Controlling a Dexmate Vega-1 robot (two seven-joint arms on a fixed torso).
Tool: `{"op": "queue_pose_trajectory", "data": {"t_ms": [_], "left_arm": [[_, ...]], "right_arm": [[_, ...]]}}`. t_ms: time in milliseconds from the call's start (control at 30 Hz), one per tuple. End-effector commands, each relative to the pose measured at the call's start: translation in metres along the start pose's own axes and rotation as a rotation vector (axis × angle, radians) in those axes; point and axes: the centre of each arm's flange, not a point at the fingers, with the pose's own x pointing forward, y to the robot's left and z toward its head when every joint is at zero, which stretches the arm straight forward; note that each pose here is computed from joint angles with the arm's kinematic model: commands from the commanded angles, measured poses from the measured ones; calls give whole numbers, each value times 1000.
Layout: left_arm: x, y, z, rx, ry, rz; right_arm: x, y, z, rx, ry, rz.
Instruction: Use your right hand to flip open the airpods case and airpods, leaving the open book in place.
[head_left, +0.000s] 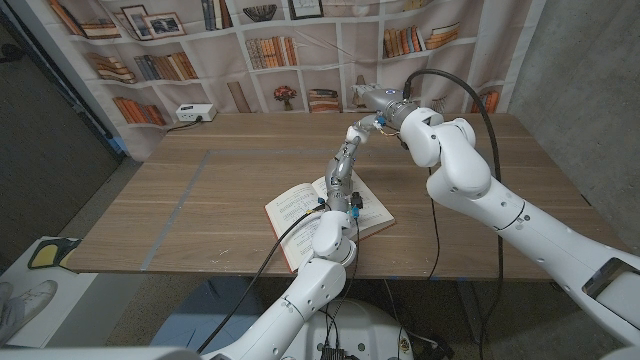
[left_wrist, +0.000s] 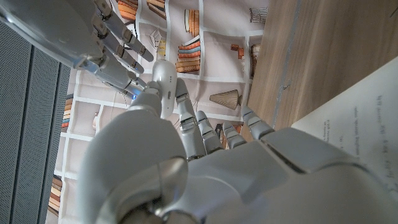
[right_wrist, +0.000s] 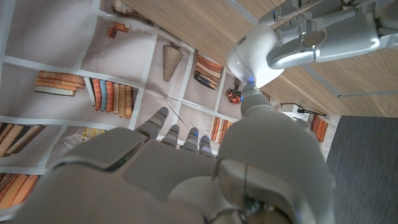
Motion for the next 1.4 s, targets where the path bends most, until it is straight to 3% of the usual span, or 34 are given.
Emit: {"op": "queue_pose_trajectory", "data": {"t_ms": [33,900,1400], "left_arm": [[0,1,2,-2,-7,-6],[-5,6,3,-2,-13,-19],[-8,9,3,-6,-8,-12]], "right_arm": [[2,4,1,-9,23,-6],[2,12,8,-5,28,-7],[-9,0,8,22,31,-51]]}}
